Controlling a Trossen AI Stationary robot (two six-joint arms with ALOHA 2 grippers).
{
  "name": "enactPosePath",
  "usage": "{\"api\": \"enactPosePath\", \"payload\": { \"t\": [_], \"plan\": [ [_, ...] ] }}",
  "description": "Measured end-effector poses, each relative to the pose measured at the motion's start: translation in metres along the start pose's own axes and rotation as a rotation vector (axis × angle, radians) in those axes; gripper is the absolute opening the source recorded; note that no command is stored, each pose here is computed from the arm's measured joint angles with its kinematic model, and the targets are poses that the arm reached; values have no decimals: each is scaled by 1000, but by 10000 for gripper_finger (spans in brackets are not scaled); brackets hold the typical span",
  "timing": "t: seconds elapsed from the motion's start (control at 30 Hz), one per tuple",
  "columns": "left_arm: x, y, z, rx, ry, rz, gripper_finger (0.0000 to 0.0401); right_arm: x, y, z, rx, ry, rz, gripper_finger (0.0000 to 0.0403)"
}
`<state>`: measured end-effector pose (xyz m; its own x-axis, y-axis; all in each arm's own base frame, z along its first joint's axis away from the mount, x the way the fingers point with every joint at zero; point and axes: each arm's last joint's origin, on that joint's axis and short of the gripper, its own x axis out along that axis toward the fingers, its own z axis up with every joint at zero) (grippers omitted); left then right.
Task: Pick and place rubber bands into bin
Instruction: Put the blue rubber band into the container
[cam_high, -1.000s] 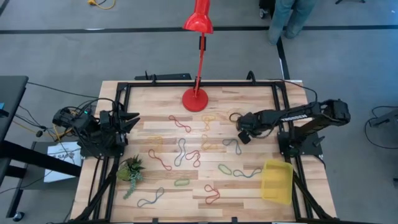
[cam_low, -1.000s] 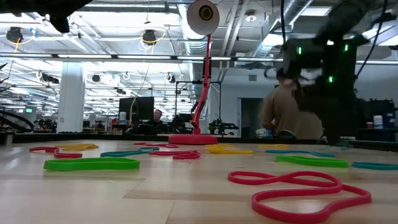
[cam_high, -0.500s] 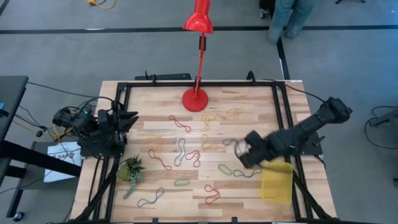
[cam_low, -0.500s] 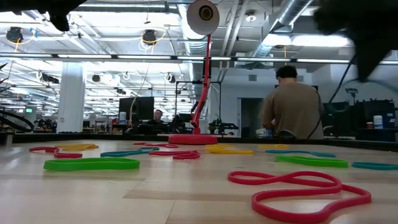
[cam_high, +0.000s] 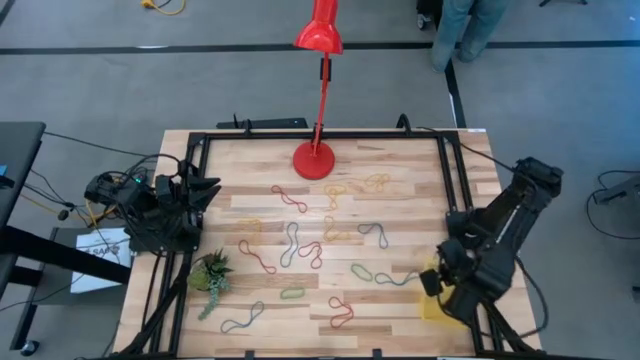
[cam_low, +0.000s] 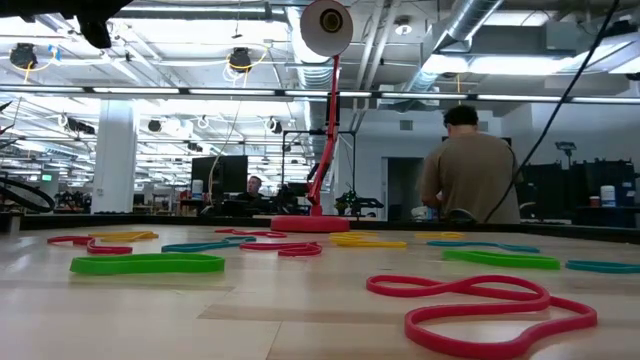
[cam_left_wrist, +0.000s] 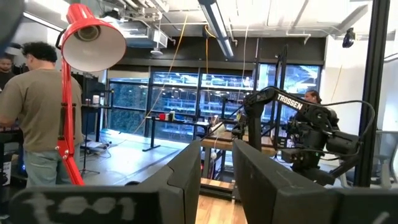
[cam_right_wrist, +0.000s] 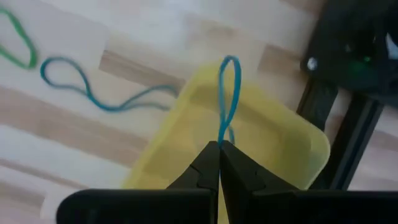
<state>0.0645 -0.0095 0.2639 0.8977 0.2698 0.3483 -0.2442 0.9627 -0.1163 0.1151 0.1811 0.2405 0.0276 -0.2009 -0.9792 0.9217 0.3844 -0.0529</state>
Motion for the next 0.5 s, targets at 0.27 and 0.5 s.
{"api": "enactPosePath", "payload": {
  "t": [0.27,0.5],
  "plan": [
    [0,0,0,1,0,0,82,13,7,-11,-68,-40,-54,6],
    [0,0,0,1,0,0,82,26,16,-15,-99,-78,-120,28]
  ]
}}
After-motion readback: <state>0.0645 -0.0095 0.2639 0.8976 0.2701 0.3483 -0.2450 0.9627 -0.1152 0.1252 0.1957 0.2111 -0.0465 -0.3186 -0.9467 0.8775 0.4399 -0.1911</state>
